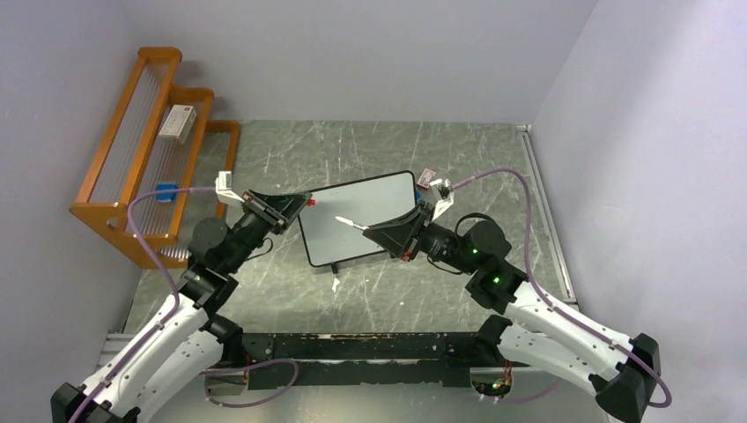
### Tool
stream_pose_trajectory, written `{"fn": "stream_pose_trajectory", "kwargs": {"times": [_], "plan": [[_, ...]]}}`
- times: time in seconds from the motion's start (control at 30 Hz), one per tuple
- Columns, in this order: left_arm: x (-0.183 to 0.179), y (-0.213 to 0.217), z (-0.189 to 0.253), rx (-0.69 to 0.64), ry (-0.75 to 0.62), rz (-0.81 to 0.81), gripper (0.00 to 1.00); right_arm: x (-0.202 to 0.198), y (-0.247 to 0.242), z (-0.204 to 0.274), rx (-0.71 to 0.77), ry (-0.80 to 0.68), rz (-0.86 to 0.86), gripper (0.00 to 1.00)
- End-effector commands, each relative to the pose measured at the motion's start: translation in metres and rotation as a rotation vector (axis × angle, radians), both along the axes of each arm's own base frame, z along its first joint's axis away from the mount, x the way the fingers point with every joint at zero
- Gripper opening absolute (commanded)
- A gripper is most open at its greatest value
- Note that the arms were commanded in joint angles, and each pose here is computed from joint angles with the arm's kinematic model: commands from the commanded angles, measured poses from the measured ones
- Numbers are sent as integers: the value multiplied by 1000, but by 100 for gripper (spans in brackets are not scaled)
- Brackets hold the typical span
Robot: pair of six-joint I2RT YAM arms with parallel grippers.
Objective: Write a sentence on the whiteboard
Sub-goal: Open the whiteboard marker at the center of the board, then place the pen cap at the center of the board.
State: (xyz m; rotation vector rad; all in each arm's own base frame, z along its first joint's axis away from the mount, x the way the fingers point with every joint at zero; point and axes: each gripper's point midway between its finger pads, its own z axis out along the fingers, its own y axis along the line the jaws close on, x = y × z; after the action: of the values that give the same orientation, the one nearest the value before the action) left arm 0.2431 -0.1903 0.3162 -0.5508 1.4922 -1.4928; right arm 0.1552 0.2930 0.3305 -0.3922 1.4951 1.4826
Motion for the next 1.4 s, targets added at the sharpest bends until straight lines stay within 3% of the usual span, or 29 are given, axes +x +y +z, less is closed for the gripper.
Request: {"fn": "stream_pose_trajectory", "kwargs": {"times": [0.0,0.17,0.6,1.0,1.37], "plan": [[-2,-7,-17,327,1,-58,5,16,-14,-11,-98,-32,-124,0],[-13,-19,-57,638,15,-240,5,30,-29,-17,-178,-49,-235,0],[-51,-57,-135,1108,49,-558,5,54,-82,-23,-348,-86,-505,0],[-98,-110,-213,1375,34,-782,6,62,-129,-15,-447,-108,-702,0],[-102,-124,-273,1635,49,-885,7,62,-145,-11,-472,-109,-761,0]]}}
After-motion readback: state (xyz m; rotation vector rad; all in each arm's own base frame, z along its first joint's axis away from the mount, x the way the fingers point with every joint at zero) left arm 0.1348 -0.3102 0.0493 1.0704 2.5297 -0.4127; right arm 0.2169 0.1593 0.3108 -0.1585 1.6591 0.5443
